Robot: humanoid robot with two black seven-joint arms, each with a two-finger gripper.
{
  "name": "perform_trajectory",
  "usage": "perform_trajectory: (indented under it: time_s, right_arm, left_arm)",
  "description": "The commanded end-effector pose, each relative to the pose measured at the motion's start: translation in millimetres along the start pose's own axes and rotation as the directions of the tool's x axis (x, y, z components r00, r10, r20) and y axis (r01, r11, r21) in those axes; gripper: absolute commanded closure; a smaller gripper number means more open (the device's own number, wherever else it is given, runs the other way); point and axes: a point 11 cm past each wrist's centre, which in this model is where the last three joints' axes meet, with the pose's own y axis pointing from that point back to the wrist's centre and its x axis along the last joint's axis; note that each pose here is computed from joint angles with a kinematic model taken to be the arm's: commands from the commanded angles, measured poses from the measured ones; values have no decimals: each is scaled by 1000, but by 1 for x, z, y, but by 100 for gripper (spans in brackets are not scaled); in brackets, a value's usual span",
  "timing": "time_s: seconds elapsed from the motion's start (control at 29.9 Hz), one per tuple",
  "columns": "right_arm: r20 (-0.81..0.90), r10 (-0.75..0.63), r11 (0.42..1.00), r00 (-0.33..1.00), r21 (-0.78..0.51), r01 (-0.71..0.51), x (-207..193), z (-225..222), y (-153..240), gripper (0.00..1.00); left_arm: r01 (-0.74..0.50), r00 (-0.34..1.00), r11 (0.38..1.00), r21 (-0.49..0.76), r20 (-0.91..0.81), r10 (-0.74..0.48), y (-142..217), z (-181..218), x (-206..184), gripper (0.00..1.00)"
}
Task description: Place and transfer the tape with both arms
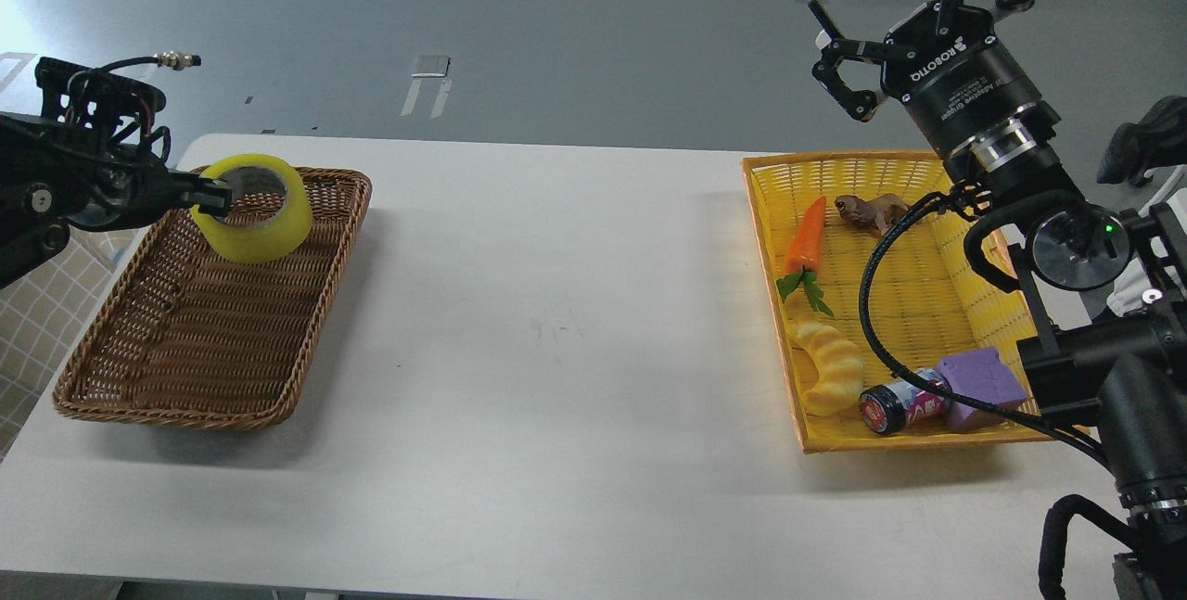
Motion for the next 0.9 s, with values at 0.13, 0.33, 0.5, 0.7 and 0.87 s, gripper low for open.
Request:
perform_trajectory:
  time_s: [0.13,0.33,0.5,0.7,0.87]
  right_arm:
    - [1,1,1000,1000,-3,-1,0,1,0,0]
    - [1,2,1000,1000,-4,-2,1,2,1,0]
    - [5,3,1000,1000,-9,-3,1,4,0,0]
    - [6,3,1000,1000,-11,-3,1,5,0,0]
    - [10,6,1000,1000,-12,-6,2,7,0,0]
  left_arm:
    - [28,999,1000,1,-21,-28,-8,-7,-28,100]
    - [42,999,999,1,-31,-42,-13,-8,-45,100]
    - [52,997,998,27,-51,-50,-19,-18,-58,100]
    - [69,995,997,33,-81,-66,-23,-28,-70,100]
    - [69,993,997,26,-102,-66,-24,-27,-70,100]
